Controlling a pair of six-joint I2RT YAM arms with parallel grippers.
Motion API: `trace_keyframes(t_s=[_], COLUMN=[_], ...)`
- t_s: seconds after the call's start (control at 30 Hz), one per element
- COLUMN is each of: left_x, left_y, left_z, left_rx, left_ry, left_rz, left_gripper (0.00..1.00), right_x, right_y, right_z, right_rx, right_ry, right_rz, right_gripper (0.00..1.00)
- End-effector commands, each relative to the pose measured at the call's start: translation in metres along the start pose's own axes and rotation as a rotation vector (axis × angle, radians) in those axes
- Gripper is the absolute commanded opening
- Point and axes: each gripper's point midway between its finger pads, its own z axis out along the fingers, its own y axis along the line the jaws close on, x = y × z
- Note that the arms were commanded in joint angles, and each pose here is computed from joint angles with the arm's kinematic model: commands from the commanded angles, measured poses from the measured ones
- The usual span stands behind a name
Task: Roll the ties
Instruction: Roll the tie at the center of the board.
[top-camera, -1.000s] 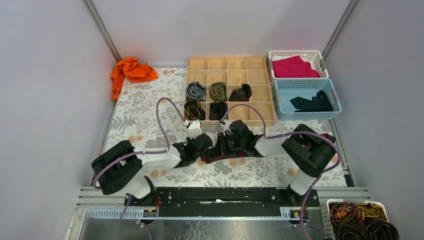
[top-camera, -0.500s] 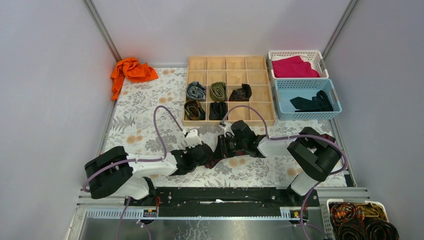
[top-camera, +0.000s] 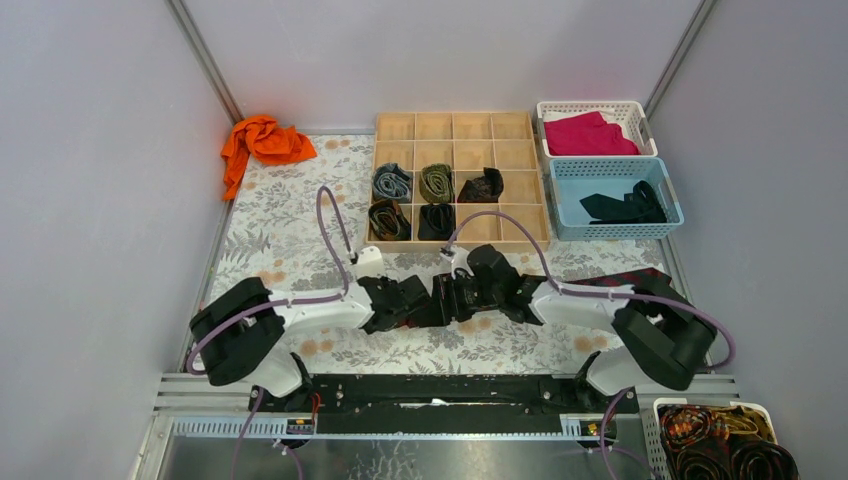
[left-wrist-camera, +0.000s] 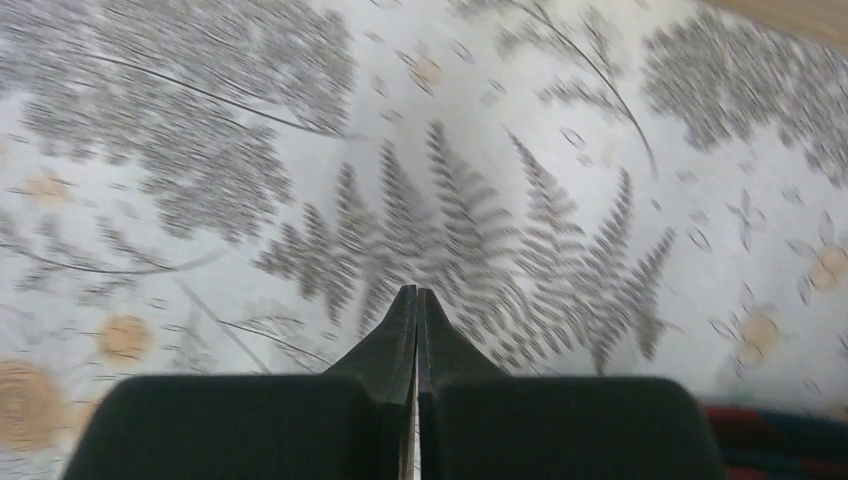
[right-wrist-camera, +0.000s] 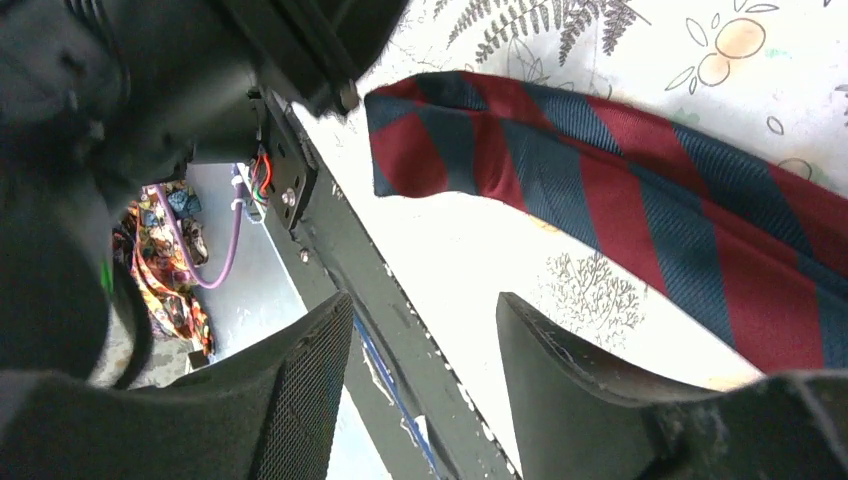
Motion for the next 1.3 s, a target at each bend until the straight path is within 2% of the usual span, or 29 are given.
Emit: trace_keyframes(t_s=[0.0,0.1,0.23,0.33,0.73,1.27], left_x=[-0.044,-0.060,-0.073,-0.073,-0.076,-0.077], left_y=[0.035,0.034,0.029,0.026,0.028,0.039], left_z=[-0.006,-0.016,-0.028,-0.026,-0.019,-0.021], left_rx=[-0.122,-0.079,0.004,0.030,0.061,0.079], left_ry=[-0.112,-0.129,-0.138,-0.122,-0.105,-0.106], left_rz=[-0.002,-0.039,-0.065,-0.064,-0.077,-0.082], left_gripper=[0.00,0.00,0.01,0.01,0.00,0.00], right_x=[0.009,0.014,0.022,0.030,0.037,-0.025], right_y=[-0.006,-0.022,-0.040,-0.051,-0.095,-0.085], right_z=[-0.014,-0.017,-0.013,-0.005,0.004,0.017], right_rx=[0.065,0.144,0.203,0.241,0.471,0.560], right_ry=[-0.018,-0.017,-0.004,0.020,0.009,-0.079], right_rz=[-0.031,-0.023,0.000,0.014,0.036,-0.071], right_gripper=[0.62,0.56,0.36,0.27,0.21,0.21])
